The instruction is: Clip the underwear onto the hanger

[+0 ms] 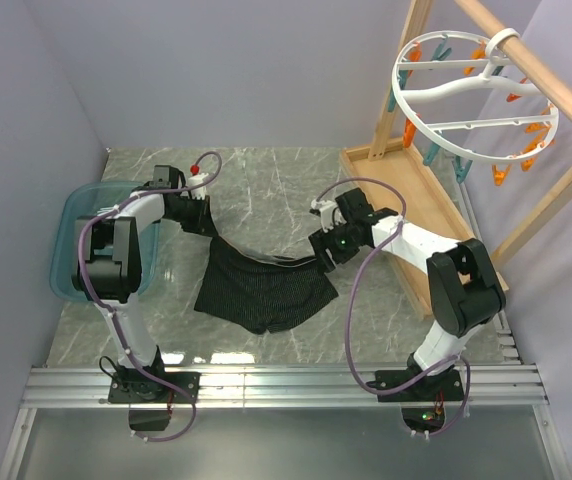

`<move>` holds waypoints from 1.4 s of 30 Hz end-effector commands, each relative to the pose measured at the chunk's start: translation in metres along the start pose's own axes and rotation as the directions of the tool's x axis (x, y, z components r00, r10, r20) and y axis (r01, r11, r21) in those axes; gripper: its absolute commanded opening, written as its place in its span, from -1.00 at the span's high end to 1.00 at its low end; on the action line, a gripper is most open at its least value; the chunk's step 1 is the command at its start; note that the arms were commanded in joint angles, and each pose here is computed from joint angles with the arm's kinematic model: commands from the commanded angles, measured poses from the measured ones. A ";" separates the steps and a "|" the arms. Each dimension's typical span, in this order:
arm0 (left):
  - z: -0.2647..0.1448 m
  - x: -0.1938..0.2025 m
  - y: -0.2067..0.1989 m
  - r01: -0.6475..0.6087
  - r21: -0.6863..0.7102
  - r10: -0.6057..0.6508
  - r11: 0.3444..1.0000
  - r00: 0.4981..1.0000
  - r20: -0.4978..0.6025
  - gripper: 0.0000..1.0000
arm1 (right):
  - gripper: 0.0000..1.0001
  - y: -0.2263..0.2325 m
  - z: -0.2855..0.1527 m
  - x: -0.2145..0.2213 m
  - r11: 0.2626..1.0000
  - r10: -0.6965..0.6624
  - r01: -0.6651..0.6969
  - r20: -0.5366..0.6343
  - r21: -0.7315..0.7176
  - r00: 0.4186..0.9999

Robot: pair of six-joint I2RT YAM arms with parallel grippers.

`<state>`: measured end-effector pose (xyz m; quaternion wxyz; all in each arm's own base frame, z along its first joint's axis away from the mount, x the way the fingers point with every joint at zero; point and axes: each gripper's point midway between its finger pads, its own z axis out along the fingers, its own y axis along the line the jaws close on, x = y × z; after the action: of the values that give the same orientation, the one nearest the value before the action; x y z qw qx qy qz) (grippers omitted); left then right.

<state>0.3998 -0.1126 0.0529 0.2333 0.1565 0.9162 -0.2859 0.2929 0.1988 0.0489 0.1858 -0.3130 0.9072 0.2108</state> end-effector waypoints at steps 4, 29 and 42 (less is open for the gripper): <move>-0.001 -0.009 -0.005 -0.019 0.036 0.018 0.999 1.000 0.023 0.99 | -0.40 -0.020 -0.004 -0.069 0.995 -0.079 0.070 0.134 0.066 0.988; 0.009 -0.039 0.003 0.001 0.048 -0.003 0.999 0.999 0.046 0.98 | -0.29 -0.017 -0.020 -0.042 0.919 -0.393 0.393 -0.007 -0.039 0.919; 0.011 -0.041 0.003 0.017 0.049 -0.019 0.999 0.998 0.053 0.96 | 0.77 -0.047 0.034 -0.085 0.939 -0.331 0.334 -0.043 0.086 0.943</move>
<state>0.4269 -0.1192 0.0501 0.2321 0.1510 0.9117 -0.3035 0.3503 0.2112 0.0216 0.1536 -0.4885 0.8474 0.1408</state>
